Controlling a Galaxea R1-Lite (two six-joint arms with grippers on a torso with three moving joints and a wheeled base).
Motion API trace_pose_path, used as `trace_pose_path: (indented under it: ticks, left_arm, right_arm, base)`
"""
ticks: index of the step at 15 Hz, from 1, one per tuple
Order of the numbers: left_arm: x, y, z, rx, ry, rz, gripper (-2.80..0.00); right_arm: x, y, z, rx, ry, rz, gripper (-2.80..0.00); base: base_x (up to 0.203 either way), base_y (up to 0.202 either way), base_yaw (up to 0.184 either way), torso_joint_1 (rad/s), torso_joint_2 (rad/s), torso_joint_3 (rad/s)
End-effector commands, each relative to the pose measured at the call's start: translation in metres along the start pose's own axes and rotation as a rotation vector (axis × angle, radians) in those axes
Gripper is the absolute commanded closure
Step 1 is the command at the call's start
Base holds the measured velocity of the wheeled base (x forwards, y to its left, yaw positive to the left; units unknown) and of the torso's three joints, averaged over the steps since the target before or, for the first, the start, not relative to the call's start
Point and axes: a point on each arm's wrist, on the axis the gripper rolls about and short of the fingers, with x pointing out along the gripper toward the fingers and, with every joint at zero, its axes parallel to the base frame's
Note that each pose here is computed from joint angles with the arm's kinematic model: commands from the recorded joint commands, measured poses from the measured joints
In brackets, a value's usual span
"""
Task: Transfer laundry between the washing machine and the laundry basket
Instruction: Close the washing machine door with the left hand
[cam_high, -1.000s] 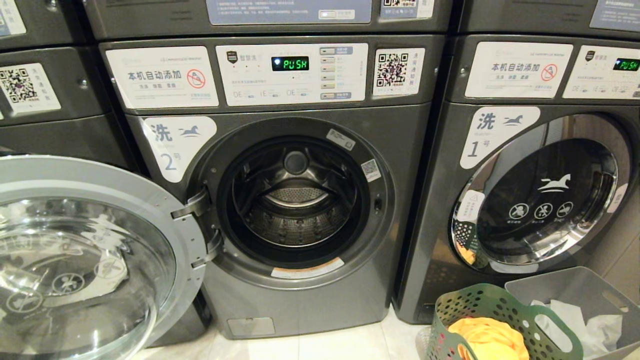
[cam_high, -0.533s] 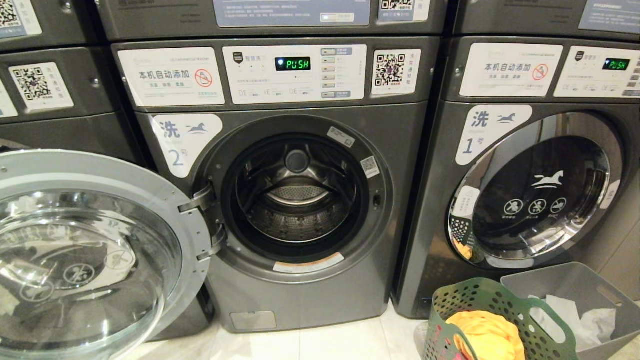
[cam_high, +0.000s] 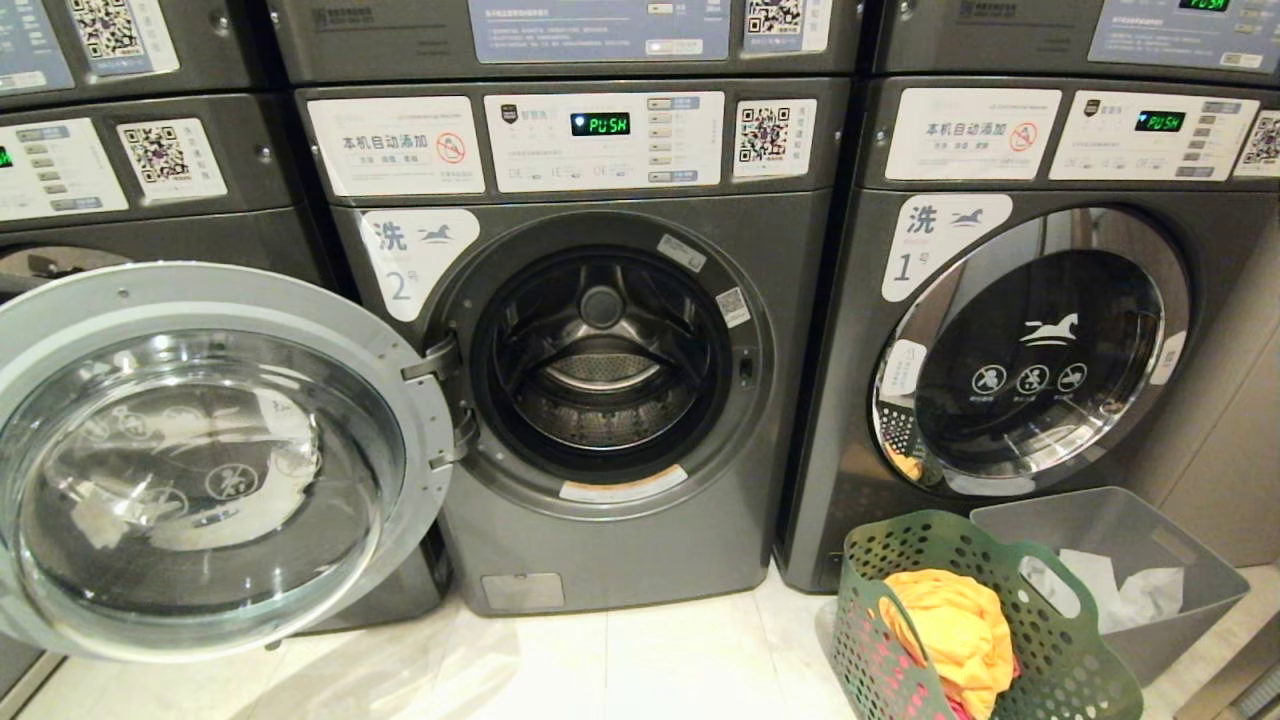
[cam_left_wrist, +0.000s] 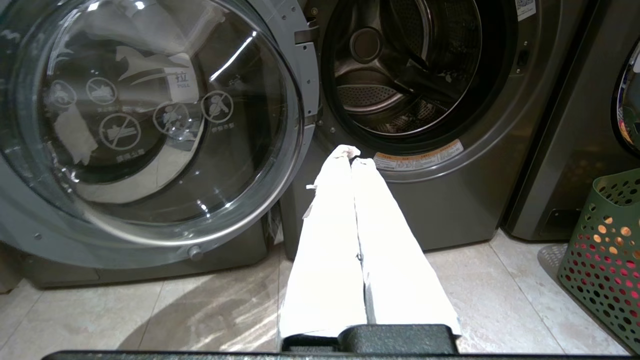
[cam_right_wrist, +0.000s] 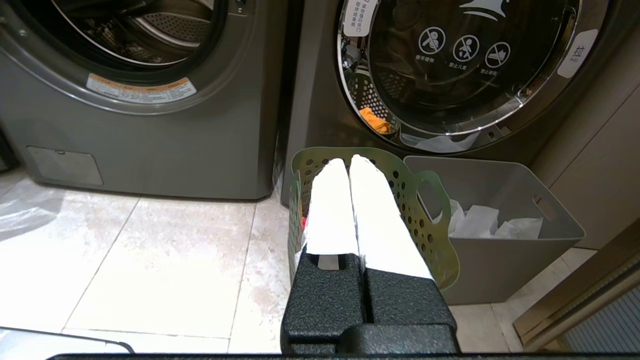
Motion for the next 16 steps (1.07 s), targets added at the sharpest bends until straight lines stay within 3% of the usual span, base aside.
trace_pose_path:
  ticks: [1, 3, 5, 7, 9, 11, 14, 16]
  left_arm:
    - [0.002, 0.0, -0.011, 0.0, 0.039, -0.002, 0.0]
    - [0.002, 0.0, -0.011, -0.012, 0.039, -0.003, 0.0]
    - [0.002, -0.001, -0.012, 0.026, 0.048, -0.007, 0.0]
    - [0.0, 0.0, -0.001, 0.038, 0.006, 0.004, 0.0]
    - [-0.007, 0.002, 0.044, 0.058, -0.073, 0.016, 0.0]
    - [-0.001, 0.004, 0.093, 0.078, -0.062, 0.04, 0.0]
    - [0.06, 0.01, 0.177, 0.084, 0.04, 0.117, 0.0]
    - [0.123, 0.014, 0.222, 0.079, 0.083, 0.196, 0.0]
  right_arm:
    - [0.0, 0.0, 0.0, 0.004, 0.001, 0.002, 0.0]
    - [0.0, 0.0, 0.0, 0.002, -0.002, 0.009, 0.0]
    - [0.0, 0.0, 0.0, -0.002, -0.003, 0.008, 0.0]
    - [0.0, 0.0, 0.0, 0.011, 0.001, 0.002, 0.0]
    - [0.0, 0.0, 0.0, 0.043, 0.003, 0.001, 0.0]
    - [0.0, 0.0, 0.0, 0.056, 0.003, 0.002, 0.0]
    - [0.0, 0.0, 0.0, 0.064, 0.001, 0.005, 0.0]
    - [0.0, 0.0, 0.0, 0.068, -0.001, 0.004, 0.0]
  base:
    - [-0.124, 0.0, -0.002, 0.002, 0.0, 0.007]
    - [0.0, 0.0, 0.0, 0.0, 0.0, 0.0]
    - [0.0, 0.0, 0.0, 0.0, 0.0, 0.0]
    - [0.0, 0.0, 0.0, 0.0, 0.0, 0.0]
    - [0.0, 0.0, 0.0, 0.0, 0.0, 0.0]
    - [0.0, 0.0, 0.0, 0.0, 0.0, 0.0]
    - [0.0, 0.0, 0.0, 0.0, 0.0, 0.0]
    - [0.0, 0.0, 0.0, 0.0, 0.0, 0.0]
